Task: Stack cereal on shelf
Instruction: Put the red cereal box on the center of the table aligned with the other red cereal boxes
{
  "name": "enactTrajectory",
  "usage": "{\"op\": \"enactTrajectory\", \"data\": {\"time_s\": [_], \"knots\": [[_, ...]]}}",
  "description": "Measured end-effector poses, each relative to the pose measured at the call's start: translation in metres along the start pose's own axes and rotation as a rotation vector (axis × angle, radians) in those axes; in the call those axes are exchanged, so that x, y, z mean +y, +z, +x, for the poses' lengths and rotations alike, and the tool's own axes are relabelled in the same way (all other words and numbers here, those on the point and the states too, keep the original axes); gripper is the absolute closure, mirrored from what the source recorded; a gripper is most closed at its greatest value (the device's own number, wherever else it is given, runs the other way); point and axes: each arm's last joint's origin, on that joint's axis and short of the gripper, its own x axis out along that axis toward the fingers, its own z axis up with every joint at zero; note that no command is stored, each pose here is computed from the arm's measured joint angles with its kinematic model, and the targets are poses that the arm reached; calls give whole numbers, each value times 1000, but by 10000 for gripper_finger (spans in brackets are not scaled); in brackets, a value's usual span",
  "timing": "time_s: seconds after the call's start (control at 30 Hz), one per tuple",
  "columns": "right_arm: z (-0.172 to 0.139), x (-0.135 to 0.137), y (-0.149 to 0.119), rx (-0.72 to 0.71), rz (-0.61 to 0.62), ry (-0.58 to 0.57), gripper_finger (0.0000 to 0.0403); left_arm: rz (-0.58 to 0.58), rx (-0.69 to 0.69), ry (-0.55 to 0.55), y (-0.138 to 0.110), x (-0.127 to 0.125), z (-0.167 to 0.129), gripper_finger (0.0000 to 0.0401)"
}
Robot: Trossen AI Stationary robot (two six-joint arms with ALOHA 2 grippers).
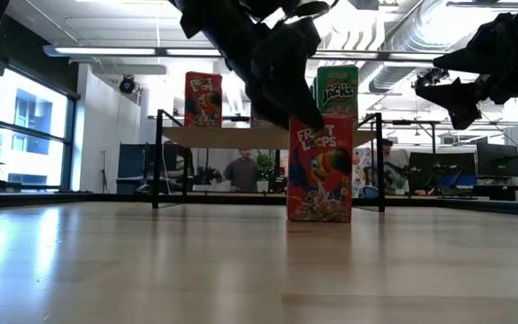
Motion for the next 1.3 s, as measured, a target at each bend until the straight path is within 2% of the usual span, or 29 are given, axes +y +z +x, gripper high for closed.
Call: {"op": "enactTrajectory", "data": {"time_s": [0.17, 0.57, 0.7, 0.83, 1.1, 1.3], "knots": [[0, 0, 0, 0, 0, 0, 153, 11, 0, -2, 0, 0, 0, 117], [0, 0, 0, 0, 0, 0, 153, 10, 3, -49, 0, -1, 0, 234], [0, 0, 0, 0, 0, 0, 153, 10, 4, -49, 0, -1, 0, 259], [0, 0, 0, 0, 0, 0, 153, 2, 13, -61, 0, -1, -3, 268], [0, 0, 0, 1, 0, 0, 153, -21, 40, -78, 4, -1, -41, 265], [0, 0, 0, 1, 0, -1, 153, 16, 38, -82, 7, 2, -97, 264]]}}
